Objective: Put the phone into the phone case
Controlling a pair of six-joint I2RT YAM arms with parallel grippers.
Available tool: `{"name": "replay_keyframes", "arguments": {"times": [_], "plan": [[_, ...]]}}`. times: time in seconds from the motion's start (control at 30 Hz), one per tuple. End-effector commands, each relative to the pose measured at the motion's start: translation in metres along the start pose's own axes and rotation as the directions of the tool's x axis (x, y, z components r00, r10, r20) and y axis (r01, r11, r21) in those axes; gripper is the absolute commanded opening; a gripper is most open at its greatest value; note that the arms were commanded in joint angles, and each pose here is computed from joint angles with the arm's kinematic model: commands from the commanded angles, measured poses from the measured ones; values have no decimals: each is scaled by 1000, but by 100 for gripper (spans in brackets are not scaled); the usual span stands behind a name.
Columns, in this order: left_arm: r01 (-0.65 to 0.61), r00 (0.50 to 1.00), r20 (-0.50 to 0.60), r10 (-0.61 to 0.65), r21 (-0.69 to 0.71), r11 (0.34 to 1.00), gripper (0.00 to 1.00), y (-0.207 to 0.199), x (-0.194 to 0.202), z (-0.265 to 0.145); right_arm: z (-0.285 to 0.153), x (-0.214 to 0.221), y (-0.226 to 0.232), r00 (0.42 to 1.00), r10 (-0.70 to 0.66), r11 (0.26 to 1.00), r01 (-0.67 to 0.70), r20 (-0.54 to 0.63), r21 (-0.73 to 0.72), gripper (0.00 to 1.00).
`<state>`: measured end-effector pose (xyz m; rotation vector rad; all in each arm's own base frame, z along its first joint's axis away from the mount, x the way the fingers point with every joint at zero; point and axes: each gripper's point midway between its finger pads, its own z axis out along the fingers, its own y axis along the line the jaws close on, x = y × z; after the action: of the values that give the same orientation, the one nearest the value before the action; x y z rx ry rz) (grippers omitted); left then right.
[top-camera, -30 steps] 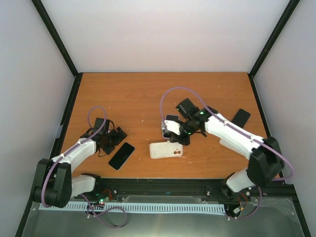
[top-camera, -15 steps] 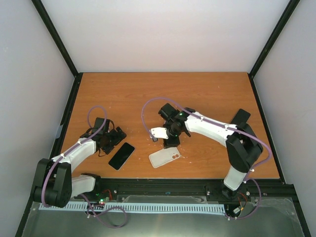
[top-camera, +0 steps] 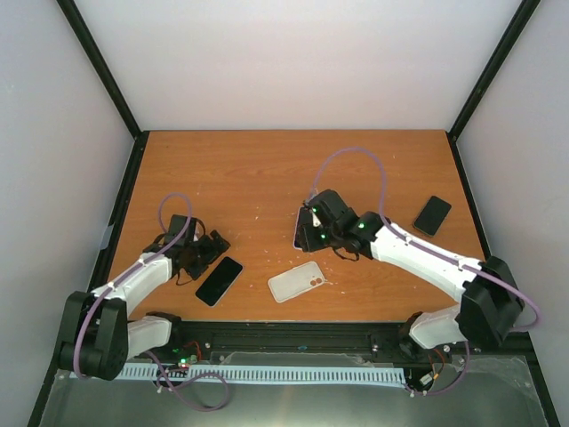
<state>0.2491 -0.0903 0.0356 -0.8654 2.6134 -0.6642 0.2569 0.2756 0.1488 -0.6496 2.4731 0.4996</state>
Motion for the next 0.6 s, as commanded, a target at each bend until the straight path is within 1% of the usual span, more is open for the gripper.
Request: {"name": "replay_keyframes", "arguments": {"times": [0.0, 0.07, 0.1, 0.13, 0.2, 0.27, 0.3, 0.37, 0.4, 0.47, 0.57], "plan": [[29, 997, -70, -29, -1, 1000, 99, 9, 20, 2, -8, 34, -21, 756, 652, 753, -654, 47, 75, 54], [45, 995, -87, -45, 7, 999, 99, 8, 25, 0, -6, 50, -15, 659, 751, 658, -752, 46, 40, 54], [54, 994, -96, -53, 8, 999, 99, 8, 27, -1, -5, 59, -10, 617, 786, 616, -787, 37, 34, 55], [61, 993, -101, -60, 8, 998, 99, 7, 28, -3, -4, 67, -5, 587, 809, 586, -809, 31, 41, 56], [65, 993, -96, -65, -2, 998, 99, 7, 28, -8, -3, 80, 5, 561, 827, 558, -827, 37, 61, 57], [58, 997, -57, -60, -26, 998, 100, 10, 22, -13, 3, 93, 14, 521, 853, 516, -851, 38, 96, 58], [54, 998, -43, -56, -44, 998, 99, 13, 20, -15, 9, 94, 23, 517, 855, 514, -854, 27, 78, 59], [52, 998, -27, -55, -104, 993, 100, 22, 17, -17, 23, 89, 46, 550, 835, 550, -835, -18, 5, 59], [48, 999, -17, -50, -128, 991, 100, 24, 14, -19, 31, 84, 62, 577, 815, 574, -817, -58, -57, 59], [53, 999, 3, -54, -177, 983, 100, 32, 11, -21, 42, 72, 94, 650, 751, 628, -758, -121, -173, 58], [46, 999, -8, -48, -165, 985, 99, 32, 15, -19, 58, 68, 123, 711, 687, 682, -703, -150, -202, 57]]}}
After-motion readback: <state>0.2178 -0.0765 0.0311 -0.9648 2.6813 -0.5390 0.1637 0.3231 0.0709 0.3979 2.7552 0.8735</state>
